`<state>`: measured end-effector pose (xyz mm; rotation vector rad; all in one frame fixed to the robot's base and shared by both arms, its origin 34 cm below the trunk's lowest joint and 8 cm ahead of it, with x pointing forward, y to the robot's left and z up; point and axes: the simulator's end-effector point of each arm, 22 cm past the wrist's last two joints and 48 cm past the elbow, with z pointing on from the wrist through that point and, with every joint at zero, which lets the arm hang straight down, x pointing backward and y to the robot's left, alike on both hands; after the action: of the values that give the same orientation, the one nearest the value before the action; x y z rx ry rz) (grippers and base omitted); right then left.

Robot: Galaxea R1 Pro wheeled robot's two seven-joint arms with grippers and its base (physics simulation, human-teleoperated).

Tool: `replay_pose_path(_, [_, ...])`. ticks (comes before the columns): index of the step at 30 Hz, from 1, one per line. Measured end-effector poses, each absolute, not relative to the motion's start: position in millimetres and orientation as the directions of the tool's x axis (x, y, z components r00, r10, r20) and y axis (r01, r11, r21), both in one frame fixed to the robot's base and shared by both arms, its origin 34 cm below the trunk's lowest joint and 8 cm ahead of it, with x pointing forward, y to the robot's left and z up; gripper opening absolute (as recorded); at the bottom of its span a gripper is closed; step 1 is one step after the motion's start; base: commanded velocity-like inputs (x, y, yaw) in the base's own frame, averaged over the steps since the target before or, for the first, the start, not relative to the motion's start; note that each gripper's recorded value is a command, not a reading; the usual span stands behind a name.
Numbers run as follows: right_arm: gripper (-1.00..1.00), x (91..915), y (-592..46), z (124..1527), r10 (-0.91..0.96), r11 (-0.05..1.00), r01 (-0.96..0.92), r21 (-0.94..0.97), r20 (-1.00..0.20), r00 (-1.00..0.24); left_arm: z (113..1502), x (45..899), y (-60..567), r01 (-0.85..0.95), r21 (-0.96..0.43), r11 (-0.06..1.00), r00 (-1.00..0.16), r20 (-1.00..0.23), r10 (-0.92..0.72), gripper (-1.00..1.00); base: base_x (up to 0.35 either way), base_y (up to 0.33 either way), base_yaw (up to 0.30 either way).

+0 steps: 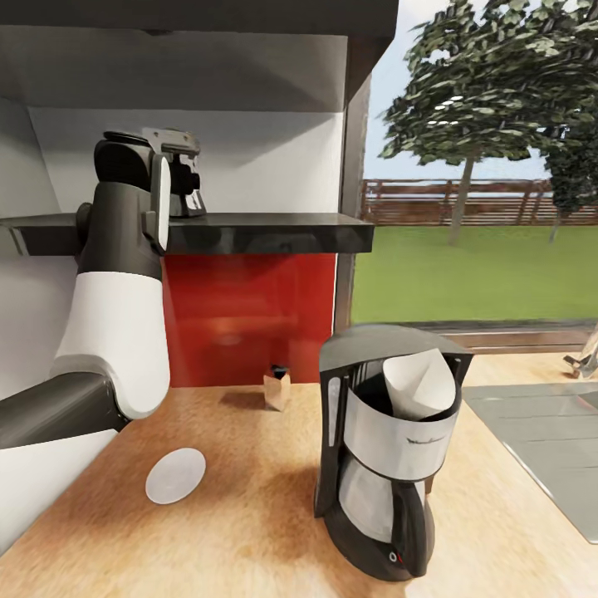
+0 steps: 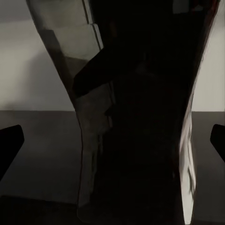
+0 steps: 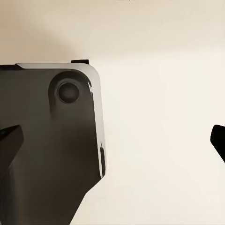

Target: Set up a coffee station on the kitchen countertop: keep the coffee maker on the countertop, move the bottle of coffee from the kitchen shelf to the counter next to the coffee maker, place a paper coffee filter on top of the coffee maker, put the saucer next to the coffee maker with the coffee cup on the saucer, and place the electric kettle next to the coffee maker.

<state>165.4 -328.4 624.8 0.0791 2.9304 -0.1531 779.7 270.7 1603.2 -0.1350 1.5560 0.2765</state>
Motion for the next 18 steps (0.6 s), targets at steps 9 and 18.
replay_pose_path(9, [1.0, 165.4, -328.4, 624.8, 0.043, 0.993, 0.064, -0.098, -0.207, -0.977, 1600.6, 780.4, 272.0, -0.26, 0.087, 0.962, -0.012, -0.996, 0.087, 1.0, 0.063, 0.0, 0.0])
replay_pose_path(18, [1.0, 165.5, -328.4, 624.7, 0.043, 0.993, 0.064, -0.098, -0.207, -0.977, 1599.2, 781.0, 273.7, -0.262, 0.087, 0.961, -0.014, -0.996, 0.087, 1.0, 0.044, 0.0, 0.0])
